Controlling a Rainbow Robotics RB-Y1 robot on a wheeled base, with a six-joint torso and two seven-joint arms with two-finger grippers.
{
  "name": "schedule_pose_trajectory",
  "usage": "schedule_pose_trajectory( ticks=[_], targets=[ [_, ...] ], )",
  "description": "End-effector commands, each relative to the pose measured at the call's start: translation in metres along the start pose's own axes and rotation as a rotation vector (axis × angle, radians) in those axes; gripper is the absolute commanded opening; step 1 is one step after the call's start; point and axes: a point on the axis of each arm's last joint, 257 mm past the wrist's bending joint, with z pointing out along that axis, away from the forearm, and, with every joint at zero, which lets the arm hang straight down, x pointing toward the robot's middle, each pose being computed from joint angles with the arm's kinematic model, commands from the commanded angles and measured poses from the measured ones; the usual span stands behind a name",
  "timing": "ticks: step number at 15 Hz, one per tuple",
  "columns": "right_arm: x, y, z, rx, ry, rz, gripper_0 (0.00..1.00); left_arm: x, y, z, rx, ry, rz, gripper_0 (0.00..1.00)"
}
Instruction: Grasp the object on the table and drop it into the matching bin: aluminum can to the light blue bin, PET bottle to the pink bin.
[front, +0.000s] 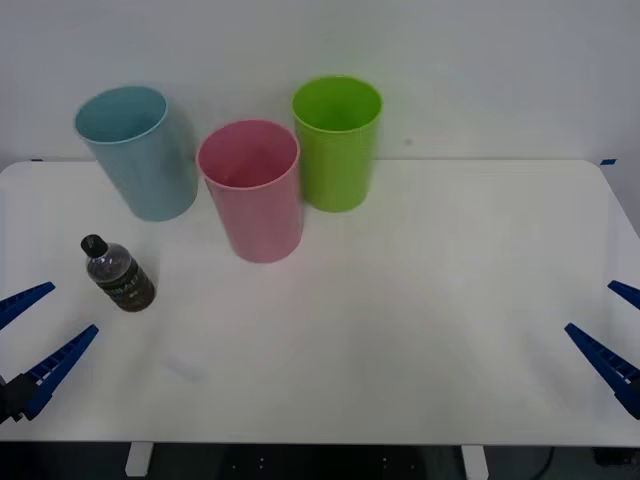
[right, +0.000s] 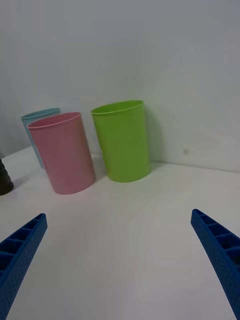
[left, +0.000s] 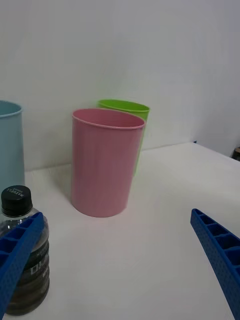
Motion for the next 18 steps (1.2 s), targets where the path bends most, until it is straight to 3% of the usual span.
schedule_pose_trajectory(
  ticks=[1, 2, 3, 4, 6, 9, 18],
  targets=[
    [0.0, 0.0, 0.0, 0.0, 0.0, 0.0, 1.0, 0.0, 0.0, 0.0, 0.0, 0.0, 0.0, 1.0],
    [0.0, 0.0, 0.0, 0.0, 0.0, 0.0, 1.0, 0.0, 0.0, 0.0, 0.0, 0.0, 0.0, 1.0],
    [0.0, 0.0, 0.0, 0.0, 0.0, 0.0, 1.0, 0.019, -0.008, 0.009, -0.008, -0.014, -0.063, 1.0],
    [0.0, 0.0, 0.0, 0.0, 0.0, 0.0, 1.0, 0.023, -0.01, 0.011, -0.013, -0.021, -0.078, 1.0],
    [0.0, 0.0, 0.0, 0.0, 0.0, 0.0, 1.0, 0.022, -0.011, 0.019, 0.003, -0.033, -0.086, 1.0],
    [0.0, 0.0, 0.0, 0.0, 0.0, 0.0, 1.0, 0.024, -0.006, 0.019, -0.015, -0.033, -0.086, 1.0],
    [0.0, 0.0, 0.0, 0.0, 0.0, 0.0, 1.0, 0.044, 0.027, 0.009, -0.13, 0.0, -0.074, 1.0]
  ],
)
